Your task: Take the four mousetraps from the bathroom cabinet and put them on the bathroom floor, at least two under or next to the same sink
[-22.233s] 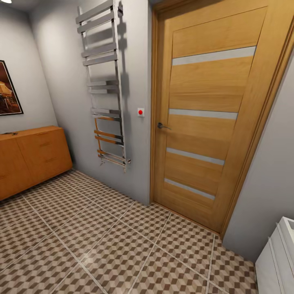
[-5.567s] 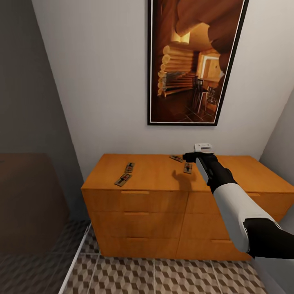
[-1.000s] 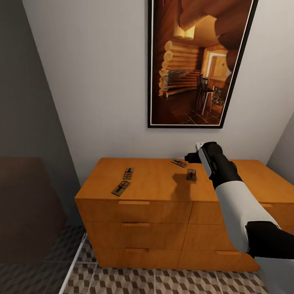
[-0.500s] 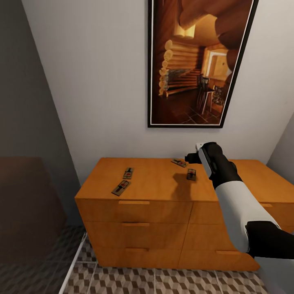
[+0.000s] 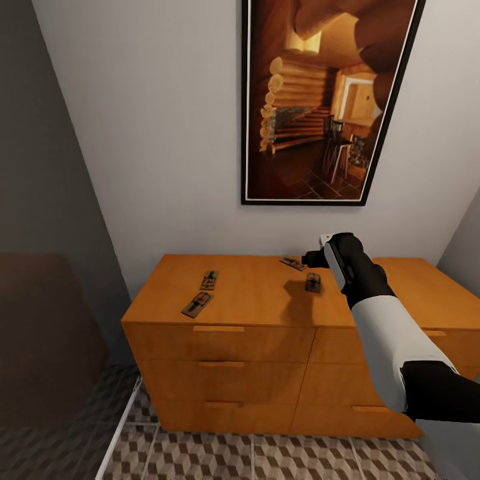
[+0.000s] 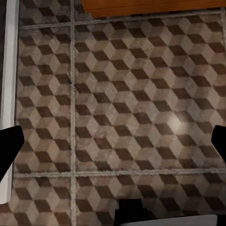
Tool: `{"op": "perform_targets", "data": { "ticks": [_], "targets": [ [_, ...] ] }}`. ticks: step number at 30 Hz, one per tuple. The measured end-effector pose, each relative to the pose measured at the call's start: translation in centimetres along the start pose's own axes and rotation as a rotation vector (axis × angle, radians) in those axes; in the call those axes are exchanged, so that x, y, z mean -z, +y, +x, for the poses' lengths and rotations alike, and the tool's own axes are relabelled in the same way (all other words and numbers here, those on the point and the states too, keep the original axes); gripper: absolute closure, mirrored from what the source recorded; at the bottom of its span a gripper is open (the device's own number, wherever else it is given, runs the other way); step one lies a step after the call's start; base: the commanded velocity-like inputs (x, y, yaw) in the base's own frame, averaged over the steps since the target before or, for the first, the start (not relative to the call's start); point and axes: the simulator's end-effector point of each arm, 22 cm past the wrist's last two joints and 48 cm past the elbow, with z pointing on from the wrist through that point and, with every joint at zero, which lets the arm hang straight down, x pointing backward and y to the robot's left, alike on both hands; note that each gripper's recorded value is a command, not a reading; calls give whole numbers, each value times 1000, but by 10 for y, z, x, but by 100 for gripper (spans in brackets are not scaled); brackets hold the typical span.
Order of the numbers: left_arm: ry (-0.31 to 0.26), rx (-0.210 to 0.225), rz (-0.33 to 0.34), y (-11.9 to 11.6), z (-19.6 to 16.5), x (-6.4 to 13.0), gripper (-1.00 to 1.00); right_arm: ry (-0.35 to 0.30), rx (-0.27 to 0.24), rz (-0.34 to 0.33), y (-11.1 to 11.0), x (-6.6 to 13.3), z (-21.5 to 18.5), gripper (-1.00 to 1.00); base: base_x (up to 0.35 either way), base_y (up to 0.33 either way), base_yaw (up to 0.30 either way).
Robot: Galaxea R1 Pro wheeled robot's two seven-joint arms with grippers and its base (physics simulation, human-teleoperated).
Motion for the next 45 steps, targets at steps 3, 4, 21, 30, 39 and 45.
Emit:
{"op": "perform_targets", "data": {
  "ticks": [3, 4, 21, 30, 39, 45],
  "targets": [
    [4, 0, 0, 0, 2, 0, -100, 4, 0, 0, 0, -2, 2, -100, 0, 0, 0],
    [5, 0, 0, 0, 2, 0, -100, 5, 1, 0, 0, -3, 2, -100, 0, 0, 0],
    [36, 0, 8, -5, 15, 1, -100, 24, 3, -1, 2, -15, 11, -100, 0, 0, 0],
    [47, 0, 9, -6, 20, 1, -100, 34, 4, -2, 3, -21, 16, -100, 0, 0, 0],
    [58, 0, 10, -7, 25, 1, -100, 44, 5, -3, 4, -27, 21, -100, 0, 0, 0],
    [65, 0, 11, -7, 28, 2, -100, 50, 5, -4, 5, -31, 24, -100, 0, 0, 0]
  ]
}}
